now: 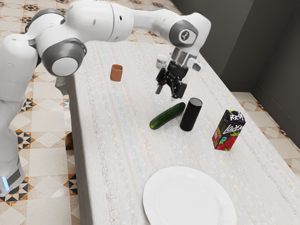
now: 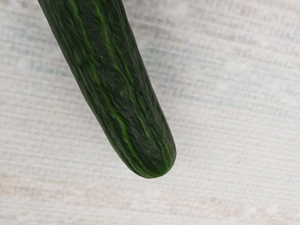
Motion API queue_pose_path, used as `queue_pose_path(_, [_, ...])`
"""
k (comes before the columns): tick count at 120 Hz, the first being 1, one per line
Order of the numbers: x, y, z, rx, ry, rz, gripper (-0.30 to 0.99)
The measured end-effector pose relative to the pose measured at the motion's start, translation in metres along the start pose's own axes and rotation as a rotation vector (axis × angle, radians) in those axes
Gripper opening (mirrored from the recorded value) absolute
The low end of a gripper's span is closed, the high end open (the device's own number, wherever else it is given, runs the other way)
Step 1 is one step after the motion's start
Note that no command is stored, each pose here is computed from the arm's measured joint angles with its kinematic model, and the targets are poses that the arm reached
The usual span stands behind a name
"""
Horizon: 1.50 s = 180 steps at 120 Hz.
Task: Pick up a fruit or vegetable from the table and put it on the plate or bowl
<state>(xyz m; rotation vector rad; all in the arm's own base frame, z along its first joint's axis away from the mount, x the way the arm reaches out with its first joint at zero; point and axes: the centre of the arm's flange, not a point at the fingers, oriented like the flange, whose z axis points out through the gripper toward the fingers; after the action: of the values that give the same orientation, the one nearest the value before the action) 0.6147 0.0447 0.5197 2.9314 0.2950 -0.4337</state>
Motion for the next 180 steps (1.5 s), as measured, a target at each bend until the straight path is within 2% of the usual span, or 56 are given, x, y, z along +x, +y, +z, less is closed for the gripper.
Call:
queue_pose_path(45, [0.015, 0.005, 0.038, -0.009, -0.015, -0.002, 0.69])
queue_pose_path(66, [0.012, -0.037, 0.017, -0.017, 0.031, -0.073, 0.69])
queue_pose_path(87, [0.015, -0.063, 0.031, -0.02, 0.024, -0.118, 0.69])
queue_pose_path(130, [0.036, -0.036, 0.04, -0.022, 0.101, -0.07, 0.69])
queue_pose_path(180, [0.061, -0.03, 0.058, -0.039, 0.128, -0.075, 0.69])
